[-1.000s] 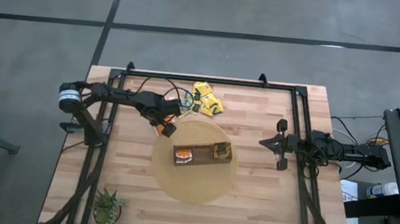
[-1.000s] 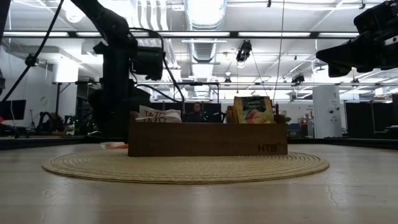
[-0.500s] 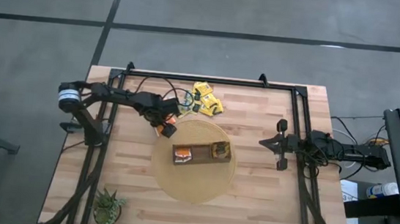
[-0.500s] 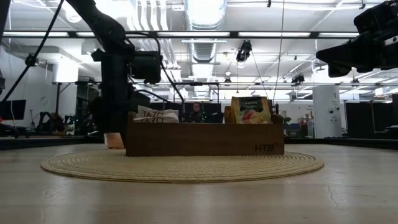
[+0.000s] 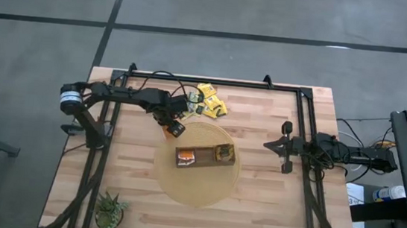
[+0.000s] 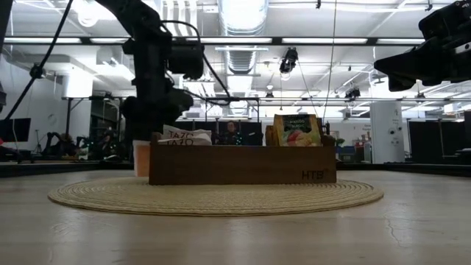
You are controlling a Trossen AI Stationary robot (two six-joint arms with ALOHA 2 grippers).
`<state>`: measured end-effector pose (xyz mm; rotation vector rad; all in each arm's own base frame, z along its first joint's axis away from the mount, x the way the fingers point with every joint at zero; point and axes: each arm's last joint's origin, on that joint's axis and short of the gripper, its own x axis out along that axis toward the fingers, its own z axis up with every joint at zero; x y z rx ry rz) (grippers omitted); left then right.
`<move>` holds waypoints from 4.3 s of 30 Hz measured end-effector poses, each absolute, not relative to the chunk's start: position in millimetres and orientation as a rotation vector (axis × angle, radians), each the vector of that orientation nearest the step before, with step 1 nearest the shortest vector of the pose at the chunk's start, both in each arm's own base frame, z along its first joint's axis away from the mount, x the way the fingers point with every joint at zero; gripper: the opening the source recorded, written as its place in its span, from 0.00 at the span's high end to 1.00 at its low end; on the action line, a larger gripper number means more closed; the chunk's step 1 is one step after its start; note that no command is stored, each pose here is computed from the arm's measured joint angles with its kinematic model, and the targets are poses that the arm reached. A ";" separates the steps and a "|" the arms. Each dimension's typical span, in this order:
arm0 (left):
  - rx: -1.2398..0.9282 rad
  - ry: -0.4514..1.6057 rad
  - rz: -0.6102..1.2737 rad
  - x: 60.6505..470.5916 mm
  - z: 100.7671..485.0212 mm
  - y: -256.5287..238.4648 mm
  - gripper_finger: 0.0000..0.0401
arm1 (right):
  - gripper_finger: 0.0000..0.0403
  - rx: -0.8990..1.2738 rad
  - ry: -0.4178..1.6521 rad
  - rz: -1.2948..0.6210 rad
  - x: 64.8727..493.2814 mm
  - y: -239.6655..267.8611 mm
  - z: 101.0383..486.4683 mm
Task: Pick & Place Tea
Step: Put the white and orange tea bag into the wooden organizer
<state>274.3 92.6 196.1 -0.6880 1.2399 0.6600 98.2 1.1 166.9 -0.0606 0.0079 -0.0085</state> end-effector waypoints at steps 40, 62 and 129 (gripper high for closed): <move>-0.122 1.018 0.369 319.9 300.0 -38.9 1.00 | 0.98 -0.061 0.008 -0.008 98.2 1.1 166.9; 0.073 1.252 0.386 352.4 255.4 -76.5 1.00 | 0.98 -0.061 0.008 -0.008 98.2 1.1 166.9; -0.028 1.373 0.181 360.4 256.4 -83.7 0.59 | 0.98 -0.061 0.008 -0.008 98.2 1.1 166.8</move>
